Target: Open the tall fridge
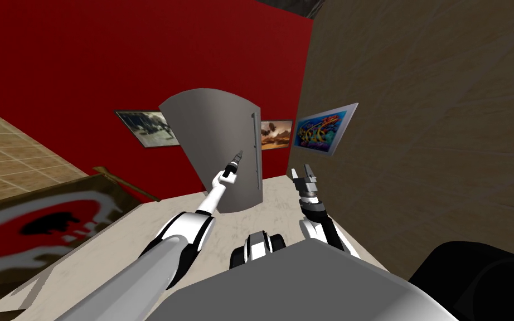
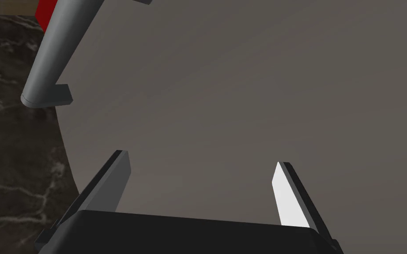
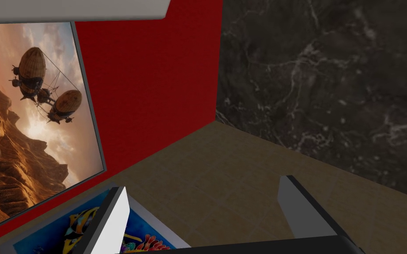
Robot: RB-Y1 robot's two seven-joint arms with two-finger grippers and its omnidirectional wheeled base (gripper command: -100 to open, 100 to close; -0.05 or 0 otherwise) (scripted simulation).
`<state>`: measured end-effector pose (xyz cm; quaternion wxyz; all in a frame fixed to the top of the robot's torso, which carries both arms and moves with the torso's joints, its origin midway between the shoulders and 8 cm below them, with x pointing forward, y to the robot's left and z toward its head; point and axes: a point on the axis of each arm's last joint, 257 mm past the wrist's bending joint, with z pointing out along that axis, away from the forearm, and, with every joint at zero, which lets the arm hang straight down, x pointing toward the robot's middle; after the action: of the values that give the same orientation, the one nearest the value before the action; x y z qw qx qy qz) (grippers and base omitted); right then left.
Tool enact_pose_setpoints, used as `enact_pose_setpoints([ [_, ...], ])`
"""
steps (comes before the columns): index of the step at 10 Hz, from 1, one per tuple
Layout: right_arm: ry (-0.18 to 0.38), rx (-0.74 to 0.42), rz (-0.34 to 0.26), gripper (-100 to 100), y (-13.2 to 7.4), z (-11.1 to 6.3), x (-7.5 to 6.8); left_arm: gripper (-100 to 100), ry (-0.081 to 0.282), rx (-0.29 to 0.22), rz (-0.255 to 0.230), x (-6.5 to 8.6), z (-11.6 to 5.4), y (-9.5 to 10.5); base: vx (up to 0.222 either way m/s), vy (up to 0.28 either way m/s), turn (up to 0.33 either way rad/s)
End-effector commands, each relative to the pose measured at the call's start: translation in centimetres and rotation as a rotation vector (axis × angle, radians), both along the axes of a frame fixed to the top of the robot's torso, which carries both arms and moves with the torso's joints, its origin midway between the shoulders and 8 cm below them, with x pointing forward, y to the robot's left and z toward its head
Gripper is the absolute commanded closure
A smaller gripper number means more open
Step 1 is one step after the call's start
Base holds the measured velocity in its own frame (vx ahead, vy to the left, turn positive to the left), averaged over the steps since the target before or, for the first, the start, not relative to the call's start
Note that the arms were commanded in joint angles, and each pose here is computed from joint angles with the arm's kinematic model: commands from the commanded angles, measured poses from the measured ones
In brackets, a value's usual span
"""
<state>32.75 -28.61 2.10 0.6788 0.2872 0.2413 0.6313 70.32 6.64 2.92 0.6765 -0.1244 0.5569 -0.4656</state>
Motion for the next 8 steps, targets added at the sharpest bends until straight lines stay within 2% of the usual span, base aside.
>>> enact_pose_setpoints([
  [1,0.000,0.000,0.000,0,0.0,0.0,0.0,-100,0.025,0.049,0.014,1.1,-0.4,-0.8,0.009,-0.017,-0.037],
  [2,0.000,0.000,0.000,0,0.0,0.0,0.0,-100,0.034,0.051,0.017,1.3,-0.9,-0.7,0.010,-0.012,-0.022],
  [4,0.000,0.000,0.000,0,0.0,0.0,0.0,-100,0.049,0.107,0.027,2.2,-0.5,-2.0,0.013,-0.019,-0.055],
  [5,0.000,0.000,0.000,0,0.0,0.0,0.0,-100,0.064,0.111,0.033,2.4,-1.3,-1.7,0.008,-0.018,-0.025],
  [6,0.000,0.000,0.000,0,0.0,0.0,0.0,-100,0.067,0.136,0.035,2.7,-1.0,-2.5,0.008,-0.021,-0.028],
  [7,0.000,0.000,0.000,0,0.0,0.0,0.0,-100,0.078,0.139,0.039,2.8,-1.5,-2.3,0.006,-0.014,-0.022],
  [8,0.000,0.000,0.000,0,0.0,0.0,0.0,-100,0.083,0.164,0.040,3.1,-1.3,-3.1,0.003,-0.011,-0.041],
])
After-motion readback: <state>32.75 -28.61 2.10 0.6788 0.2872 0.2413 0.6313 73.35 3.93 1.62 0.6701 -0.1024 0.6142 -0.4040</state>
